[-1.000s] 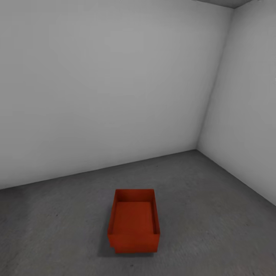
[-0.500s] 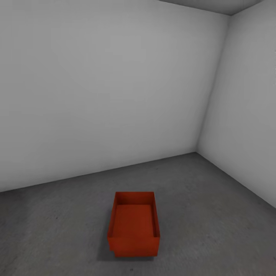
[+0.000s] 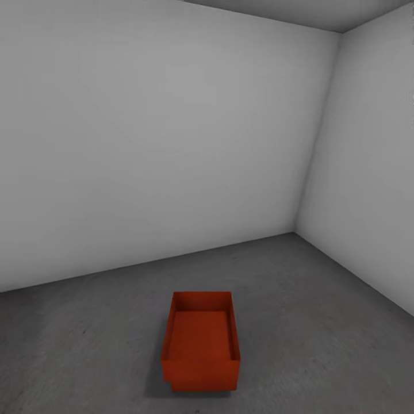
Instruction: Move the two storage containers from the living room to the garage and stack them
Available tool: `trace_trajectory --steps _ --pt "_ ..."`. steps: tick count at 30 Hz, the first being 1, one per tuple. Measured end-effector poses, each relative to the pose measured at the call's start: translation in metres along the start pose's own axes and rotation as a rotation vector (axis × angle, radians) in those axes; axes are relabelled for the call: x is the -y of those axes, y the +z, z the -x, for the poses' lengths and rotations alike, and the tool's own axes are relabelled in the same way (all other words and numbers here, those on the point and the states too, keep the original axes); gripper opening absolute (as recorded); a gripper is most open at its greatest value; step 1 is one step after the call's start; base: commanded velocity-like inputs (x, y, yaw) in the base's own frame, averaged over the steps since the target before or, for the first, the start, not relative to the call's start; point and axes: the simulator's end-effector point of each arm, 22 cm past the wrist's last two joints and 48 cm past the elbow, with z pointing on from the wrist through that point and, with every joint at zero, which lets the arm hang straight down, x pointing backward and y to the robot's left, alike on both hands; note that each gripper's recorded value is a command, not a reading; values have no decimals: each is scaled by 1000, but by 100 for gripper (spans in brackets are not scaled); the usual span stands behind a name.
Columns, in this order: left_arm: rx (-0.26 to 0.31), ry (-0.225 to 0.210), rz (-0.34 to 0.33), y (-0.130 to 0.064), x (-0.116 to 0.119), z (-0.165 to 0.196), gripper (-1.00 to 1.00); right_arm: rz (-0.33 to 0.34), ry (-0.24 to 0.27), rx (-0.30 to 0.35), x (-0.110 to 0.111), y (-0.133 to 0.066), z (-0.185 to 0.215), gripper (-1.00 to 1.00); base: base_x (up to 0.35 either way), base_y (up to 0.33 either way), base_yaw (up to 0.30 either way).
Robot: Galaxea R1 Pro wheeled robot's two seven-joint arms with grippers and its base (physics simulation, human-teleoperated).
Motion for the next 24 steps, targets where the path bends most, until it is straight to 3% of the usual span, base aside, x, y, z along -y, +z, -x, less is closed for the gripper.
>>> trace_trajectory --steps 24 --pt "40 -2 -18 -3 12 15 100 3 3 41 -1 -1 16 100 0 0 0"
